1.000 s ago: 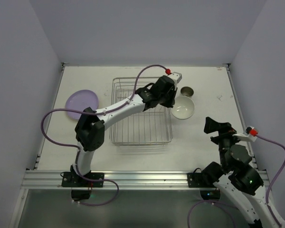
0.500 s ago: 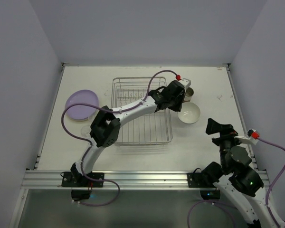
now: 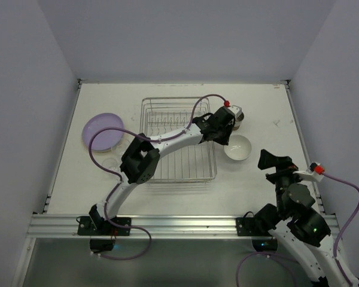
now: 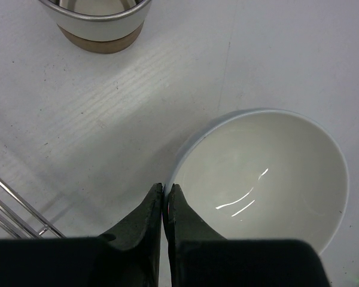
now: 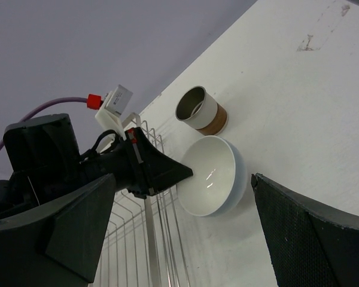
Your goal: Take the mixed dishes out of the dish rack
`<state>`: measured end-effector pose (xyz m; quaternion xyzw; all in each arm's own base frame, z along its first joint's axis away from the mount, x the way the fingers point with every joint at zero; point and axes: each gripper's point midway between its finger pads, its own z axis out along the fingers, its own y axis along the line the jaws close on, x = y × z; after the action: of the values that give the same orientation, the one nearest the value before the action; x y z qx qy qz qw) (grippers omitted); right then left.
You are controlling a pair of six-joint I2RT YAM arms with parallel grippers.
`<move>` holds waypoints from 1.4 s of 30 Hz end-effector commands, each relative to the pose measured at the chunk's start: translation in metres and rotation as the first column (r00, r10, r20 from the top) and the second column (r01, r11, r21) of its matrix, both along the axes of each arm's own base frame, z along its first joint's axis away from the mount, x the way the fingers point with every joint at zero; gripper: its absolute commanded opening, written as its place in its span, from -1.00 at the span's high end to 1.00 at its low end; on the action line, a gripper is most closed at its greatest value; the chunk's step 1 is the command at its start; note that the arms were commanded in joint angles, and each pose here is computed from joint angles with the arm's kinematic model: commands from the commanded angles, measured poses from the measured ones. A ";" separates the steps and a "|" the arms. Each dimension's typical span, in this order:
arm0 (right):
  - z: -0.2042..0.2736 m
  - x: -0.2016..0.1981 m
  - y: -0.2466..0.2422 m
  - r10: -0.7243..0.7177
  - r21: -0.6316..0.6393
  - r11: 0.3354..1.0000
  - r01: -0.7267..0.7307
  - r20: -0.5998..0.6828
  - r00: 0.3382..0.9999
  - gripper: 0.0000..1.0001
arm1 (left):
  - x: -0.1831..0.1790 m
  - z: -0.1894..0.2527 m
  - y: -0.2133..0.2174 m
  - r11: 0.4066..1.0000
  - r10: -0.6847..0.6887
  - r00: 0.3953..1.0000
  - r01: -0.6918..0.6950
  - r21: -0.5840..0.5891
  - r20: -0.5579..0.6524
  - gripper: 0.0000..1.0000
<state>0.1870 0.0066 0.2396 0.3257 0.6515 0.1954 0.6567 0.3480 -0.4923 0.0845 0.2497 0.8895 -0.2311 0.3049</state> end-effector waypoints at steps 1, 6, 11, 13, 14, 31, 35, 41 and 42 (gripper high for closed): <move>0.012 -0.007 -0.010 -0.032 0.076 0.997 0.026 0.074 0.997 -0.98 | 0.002 0.024 -0.014 0.998 -0.014 1.000 0.016 -0.063 0.024 0.82; 0.011 -0.007 -0.010 -0.032 0.077 0.997 0.026 0.076 0.997 -0.98 | 0.002 0.016 -0.012 0.999 -0.014 1.000 0.015 -0.048 0.018 0.74; 0.011 -0.007 -0.009 -0.029 0.078 0.997 0.023 0.080 0.996 -0.98 | 0.001 0.010 -0.012 0.999 -0.019 1.000 0.019 -0.042 0.009 0.74; 0.010 -0.007 -0.009 -0.029 0.077 0.997 0.023 0.078 0.996 -0.98 | 0.000 0.009 -0.012 0.999 -0.020 1.000 0.020 -0.041 0.007 0.74; 0.010 -0.007 -0.009 -0.029 0.076 0.997 0.023 0.077 0.997 -0.98 | 0.001 0.009 -0.013 0.999 -0.020 1.000 0.020 -0.041 0.007 0.74; 0.009 -0.007 -0.009 -0.028 0.079 0.997 0.021 0.079 0.997 -0.98 | -0.012 0.006 -0.031 0.993 -0.086 0.996 0.085 -0.083 -0.016 0.62; 0.009 -0.006 -0.008 -0.026 0.078 0.997 0.020 0.077 0.997 -0.98 | -0.012 0.006 -0.031 0.993 -0.086 0.996 0.085 -0.082 -0.014 0.59; 0.009 -0.006 -0.008 -0.028 0.079 0.997 0.022 0.076 0.997 -0.98 | -0.012 0.004 -0.032 0.993 -0.089 0.996 0.087 -0.079 -0.015 0.40; 0.009 -0.006 -0.009 -0.029 0.078 0.997 0.023 0.077 0.997 -0.98 | -0.012 0.005 -0.032 0.993 -0.089 0.996 0.087 -0.080 -0.014 0.39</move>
<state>0.1887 0.0079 0.2327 0.3235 0.6570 0.1899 0.6539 0.3403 -0.5058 0.0769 0.2631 0.8851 -0.2526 0.2892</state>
